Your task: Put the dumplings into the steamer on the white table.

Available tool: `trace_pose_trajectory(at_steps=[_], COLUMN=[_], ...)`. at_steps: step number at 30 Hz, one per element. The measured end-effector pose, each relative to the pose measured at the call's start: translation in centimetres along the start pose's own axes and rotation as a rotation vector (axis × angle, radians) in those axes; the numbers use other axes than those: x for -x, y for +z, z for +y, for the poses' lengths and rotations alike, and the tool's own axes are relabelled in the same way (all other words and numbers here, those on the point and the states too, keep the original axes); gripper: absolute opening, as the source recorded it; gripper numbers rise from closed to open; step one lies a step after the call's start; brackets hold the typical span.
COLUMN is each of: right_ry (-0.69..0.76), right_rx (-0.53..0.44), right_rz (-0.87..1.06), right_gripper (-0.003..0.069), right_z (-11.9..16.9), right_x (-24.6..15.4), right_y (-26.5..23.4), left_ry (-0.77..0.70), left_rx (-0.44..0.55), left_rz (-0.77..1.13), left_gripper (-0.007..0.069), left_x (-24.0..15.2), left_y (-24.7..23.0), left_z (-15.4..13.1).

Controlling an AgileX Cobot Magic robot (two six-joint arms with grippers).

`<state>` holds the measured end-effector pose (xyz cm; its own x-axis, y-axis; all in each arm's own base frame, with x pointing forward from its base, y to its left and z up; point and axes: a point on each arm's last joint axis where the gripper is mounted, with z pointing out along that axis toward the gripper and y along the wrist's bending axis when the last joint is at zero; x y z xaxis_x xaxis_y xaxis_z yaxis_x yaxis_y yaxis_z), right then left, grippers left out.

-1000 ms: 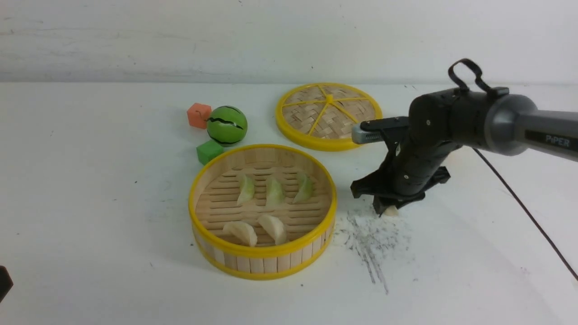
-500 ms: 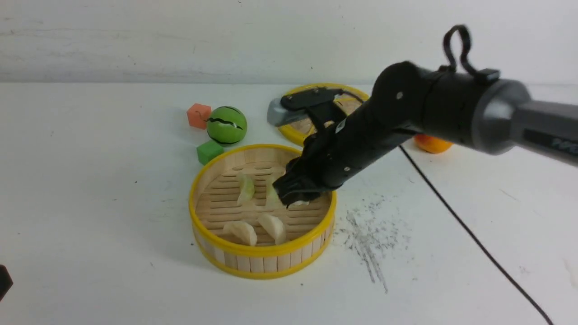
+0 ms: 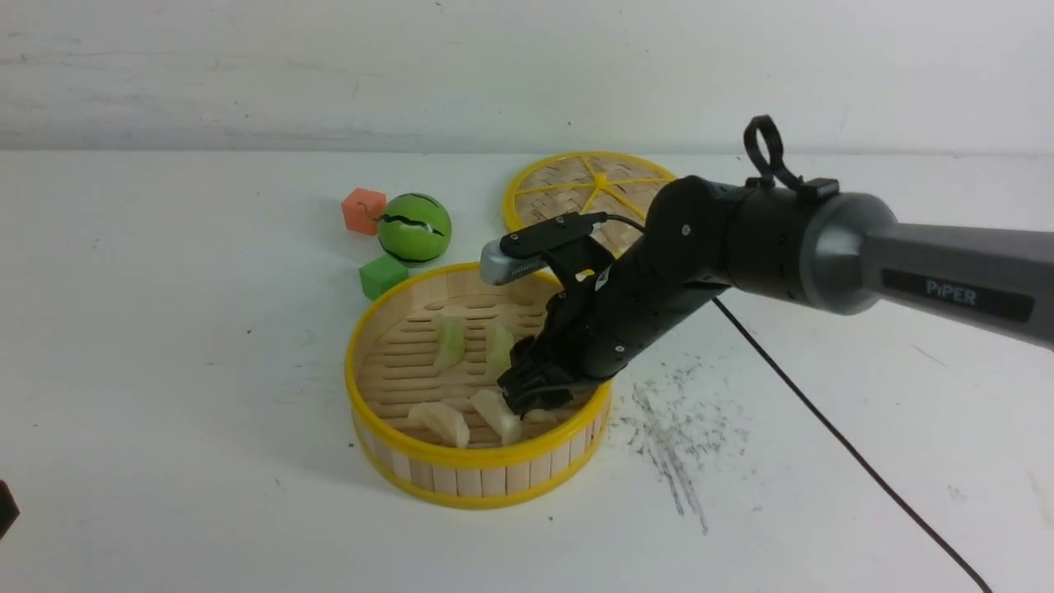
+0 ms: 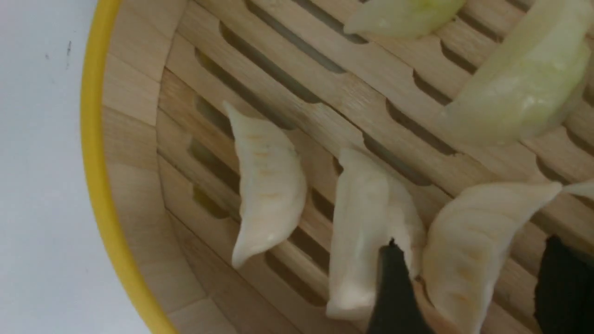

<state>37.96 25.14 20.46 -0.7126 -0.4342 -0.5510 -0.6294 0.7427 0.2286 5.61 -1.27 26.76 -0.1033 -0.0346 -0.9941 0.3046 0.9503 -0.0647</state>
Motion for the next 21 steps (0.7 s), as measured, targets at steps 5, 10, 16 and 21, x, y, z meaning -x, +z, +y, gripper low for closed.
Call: trace_pose_trajectory(at_steps=[5, 10, 16, 21], right_ry=[0.014, -0.008, -0.074, -0.076], right_rx=[-0.016, -0.103, -0.239, -0.329], right_rz=[-0.054, -0.196, -0.320, -0.412], right_gripper=[0.0375, 0.0192, -0.0015, -0.0019], right_z=[0.1, -0.2, 1.1, 3.3], right_x=[1.3, 2.3, -0.2, -6.1], right_y=[-5.6, -15.8, -28.3, -34.6], left_ry=[0.002, 0.002, 0.002, 0.002], left_rx=[0.002, 0.002, 0.002, 0.002], left_rz=[0.001, 0.001, 0.001, 0.001], left_gripper=[0.0079, 0.0087, 0.0092, 0.0092], left_x=[0.0, 0.0, 0.0, 0.0], left_y=[0.0, 0.0, 0.0, 0.0], left_z=[0.0, 0.0, 0.0, 0.0])
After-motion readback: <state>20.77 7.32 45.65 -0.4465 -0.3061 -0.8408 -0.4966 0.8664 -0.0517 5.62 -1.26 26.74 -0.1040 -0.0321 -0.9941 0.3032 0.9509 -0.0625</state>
